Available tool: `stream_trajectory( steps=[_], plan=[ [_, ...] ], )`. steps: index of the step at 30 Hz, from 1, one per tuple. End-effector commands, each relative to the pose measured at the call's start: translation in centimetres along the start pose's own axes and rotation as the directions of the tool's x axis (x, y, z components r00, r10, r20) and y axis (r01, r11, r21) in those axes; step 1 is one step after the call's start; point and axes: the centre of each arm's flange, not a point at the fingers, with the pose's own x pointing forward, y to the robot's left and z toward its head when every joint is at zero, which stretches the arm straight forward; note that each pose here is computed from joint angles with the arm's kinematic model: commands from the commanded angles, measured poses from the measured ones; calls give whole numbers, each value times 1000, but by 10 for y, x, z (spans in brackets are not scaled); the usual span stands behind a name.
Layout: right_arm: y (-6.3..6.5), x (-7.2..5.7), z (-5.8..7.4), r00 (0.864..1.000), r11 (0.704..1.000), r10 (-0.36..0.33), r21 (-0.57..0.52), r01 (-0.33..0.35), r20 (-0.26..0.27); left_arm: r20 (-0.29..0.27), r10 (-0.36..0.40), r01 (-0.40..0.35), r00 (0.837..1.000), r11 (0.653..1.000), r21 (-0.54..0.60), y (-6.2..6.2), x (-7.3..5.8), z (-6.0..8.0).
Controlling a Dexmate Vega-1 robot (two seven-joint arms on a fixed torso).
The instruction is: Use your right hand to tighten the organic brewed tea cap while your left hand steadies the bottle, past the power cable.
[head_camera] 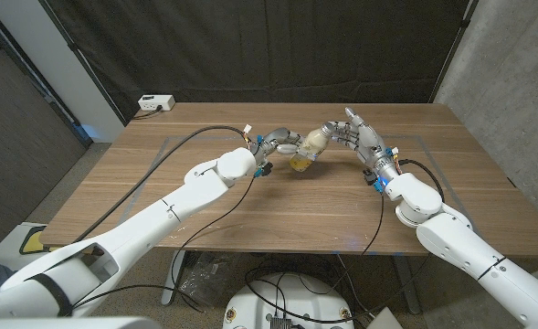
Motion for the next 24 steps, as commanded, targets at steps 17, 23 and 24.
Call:
stream_trajectory(
  steps=[17, 23, 24],
  plan=[
    [1, -2, 2, 1000, 1000, -1, 14, 1, 11, -3, 21, -21, 1000, 999, -29, 1, -4, -5],
    [2, -2, 1, 1000, 1000, -5, 20, 5, 13, -2, 21, -21, 1000, 999, -29, 1, -5, -6],
    [3, -2, 1, 1000, 1000, -7, 22, 7, 14, -2, 21, -21, 1000, 999, -29, 2, -5, -6]
  ],
)
